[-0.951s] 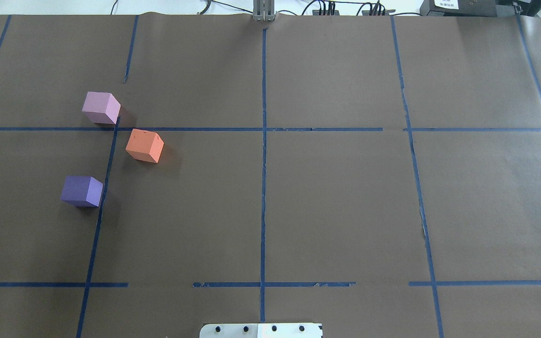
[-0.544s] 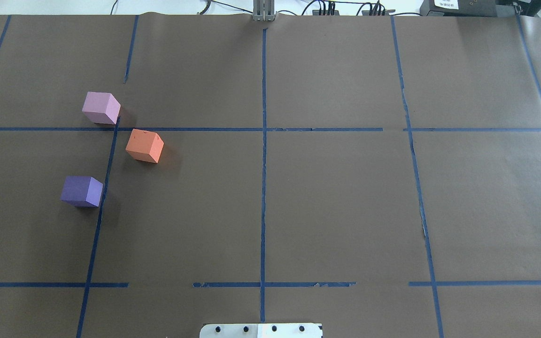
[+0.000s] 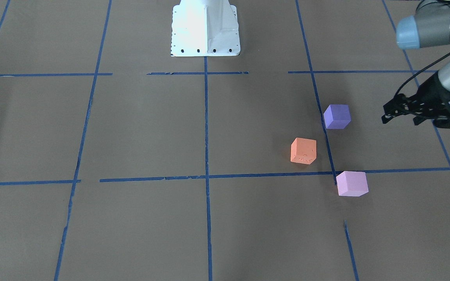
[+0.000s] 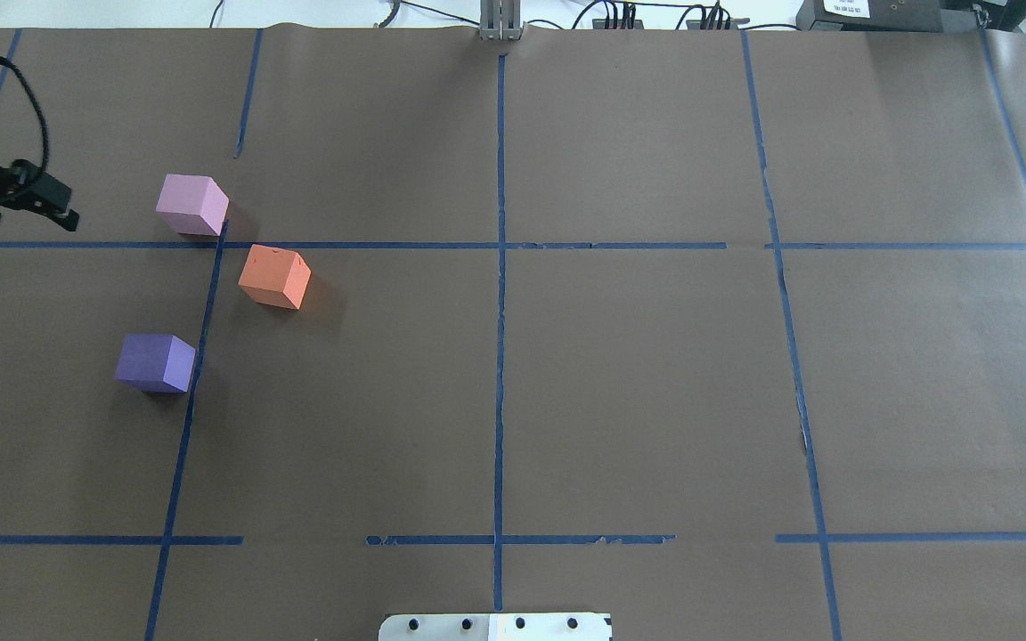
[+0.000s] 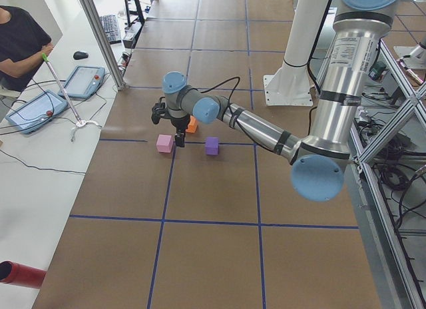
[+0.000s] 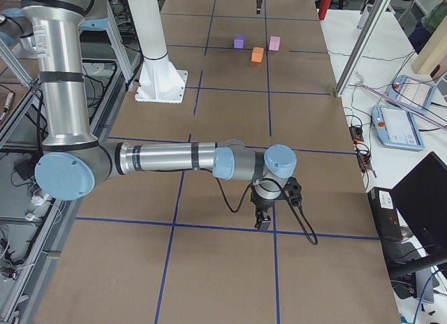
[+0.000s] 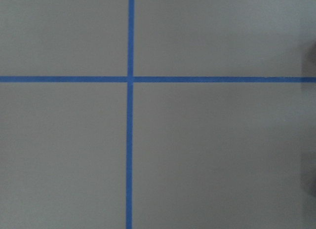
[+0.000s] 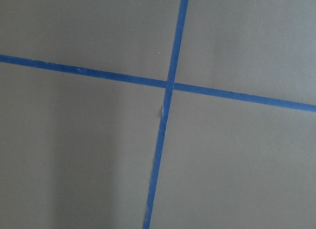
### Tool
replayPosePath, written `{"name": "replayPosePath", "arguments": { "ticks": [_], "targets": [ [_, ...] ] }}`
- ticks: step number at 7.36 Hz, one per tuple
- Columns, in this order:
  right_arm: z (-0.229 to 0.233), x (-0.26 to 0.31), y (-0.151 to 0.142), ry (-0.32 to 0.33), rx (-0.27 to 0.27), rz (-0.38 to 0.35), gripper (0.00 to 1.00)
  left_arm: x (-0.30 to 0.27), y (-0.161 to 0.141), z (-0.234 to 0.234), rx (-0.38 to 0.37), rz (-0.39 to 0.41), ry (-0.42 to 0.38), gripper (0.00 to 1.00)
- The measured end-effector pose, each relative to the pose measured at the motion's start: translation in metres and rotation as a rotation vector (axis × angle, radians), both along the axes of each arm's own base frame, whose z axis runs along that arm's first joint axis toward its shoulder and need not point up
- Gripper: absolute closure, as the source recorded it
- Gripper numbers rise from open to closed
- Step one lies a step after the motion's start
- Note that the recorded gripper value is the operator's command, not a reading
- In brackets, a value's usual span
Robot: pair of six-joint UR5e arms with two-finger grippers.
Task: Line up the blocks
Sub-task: 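Move the left gripper down toward the orange cube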
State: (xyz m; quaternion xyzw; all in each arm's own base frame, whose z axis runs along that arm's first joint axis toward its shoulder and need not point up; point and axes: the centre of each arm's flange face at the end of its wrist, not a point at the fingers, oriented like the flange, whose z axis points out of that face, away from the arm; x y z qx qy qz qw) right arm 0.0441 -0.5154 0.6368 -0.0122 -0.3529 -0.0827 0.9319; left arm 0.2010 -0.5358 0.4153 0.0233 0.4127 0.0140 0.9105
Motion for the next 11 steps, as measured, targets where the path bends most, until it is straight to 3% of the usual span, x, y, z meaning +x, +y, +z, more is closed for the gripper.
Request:
{"name": "replayPosePath", "arguments": {
  "ticks": [5,8,11],
  "targets": [
    [0.0,0.0,0.0,0.0,0.0,0.0,0.0,0.146,-0.007,-0.061,0.051,0.084,0.001,0.0],
    [0.0,0.0,0.0,0.0,0.0,0.0,0.0,0.179,-0.007,-0.056,0.075,0.132,0.054,0.0],
    [0.0,0.0,0.0,0.0,0.0,0.0,0.0,0.191,-0.013,-0.038,0.073,0.141,0.057,0.0]
  ]
}}
